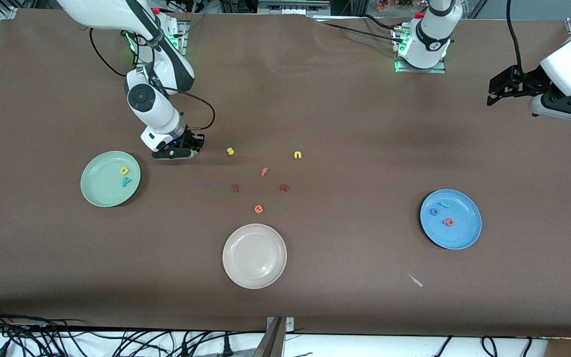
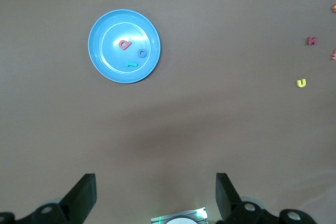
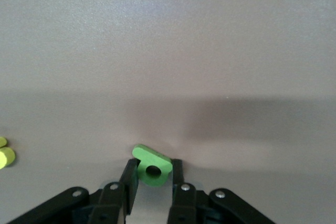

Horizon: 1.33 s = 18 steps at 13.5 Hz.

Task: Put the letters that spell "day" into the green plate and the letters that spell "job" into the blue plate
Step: 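Grasp the green d with the right gripper, then carry the green d onto the green plate and open the right gripper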

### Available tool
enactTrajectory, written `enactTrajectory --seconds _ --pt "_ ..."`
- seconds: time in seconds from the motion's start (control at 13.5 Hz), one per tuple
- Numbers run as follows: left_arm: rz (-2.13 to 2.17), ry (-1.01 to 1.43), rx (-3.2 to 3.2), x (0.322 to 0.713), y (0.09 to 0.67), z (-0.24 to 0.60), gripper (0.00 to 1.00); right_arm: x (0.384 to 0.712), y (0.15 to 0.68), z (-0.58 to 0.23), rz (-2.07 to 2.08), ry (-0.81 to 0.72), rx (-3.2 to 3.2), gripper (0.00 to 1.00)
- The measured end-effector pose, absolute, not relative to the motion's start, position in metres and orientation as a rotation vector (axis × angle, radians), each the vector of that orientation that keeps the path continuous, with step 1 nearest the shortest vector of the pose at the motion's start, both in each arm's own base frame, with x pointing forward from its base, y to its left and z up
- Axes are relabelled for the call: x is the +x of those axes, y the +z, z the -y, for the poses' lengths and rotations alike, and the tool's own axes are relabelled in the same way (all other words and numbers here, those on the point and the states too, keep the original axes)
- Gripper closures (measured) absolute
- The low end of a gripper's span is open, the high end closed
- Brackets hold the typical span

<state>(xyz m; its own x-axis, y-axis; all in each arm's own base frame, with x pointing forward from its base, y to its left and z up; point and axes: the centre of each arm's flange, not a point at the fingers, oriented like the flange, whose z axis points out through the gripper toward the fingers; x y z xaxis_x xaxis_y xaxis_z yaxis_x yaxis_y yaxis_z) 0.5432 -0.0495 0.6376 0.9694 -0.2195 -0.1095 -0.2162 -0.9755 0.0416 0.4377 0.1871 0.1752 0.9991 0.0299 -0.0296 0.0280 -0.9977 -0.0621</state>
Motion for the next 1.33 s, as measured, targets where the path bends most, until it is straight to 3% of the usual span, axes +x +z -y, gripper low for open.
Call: enactTrajectory --seconds 0.37,0.67,0.96,1.33 --pt "0.335 -0.177 3.089 0.543 0.638 0.047 0.00 0.456 0.185 -0.192 0.046 0.114 -3.095 0.70" --pt "0.335 -0.177 3.089 0.543 0.637 0.047 0.00 0.489 0.208 -0.182 0.078 0.200 -3.123 0.70" --pt "0.335 -0.177 3.089 0.543 0.637 0.047 0.00 0.531 0.234 -0.124 0.226 0.265 -3.139 0.70" --pt "0.336 -0.177 3.089 0.543 0.637 0.047 0.00 0.550 0.235 -0.044 0.395 0.266 -3.181 0.70"
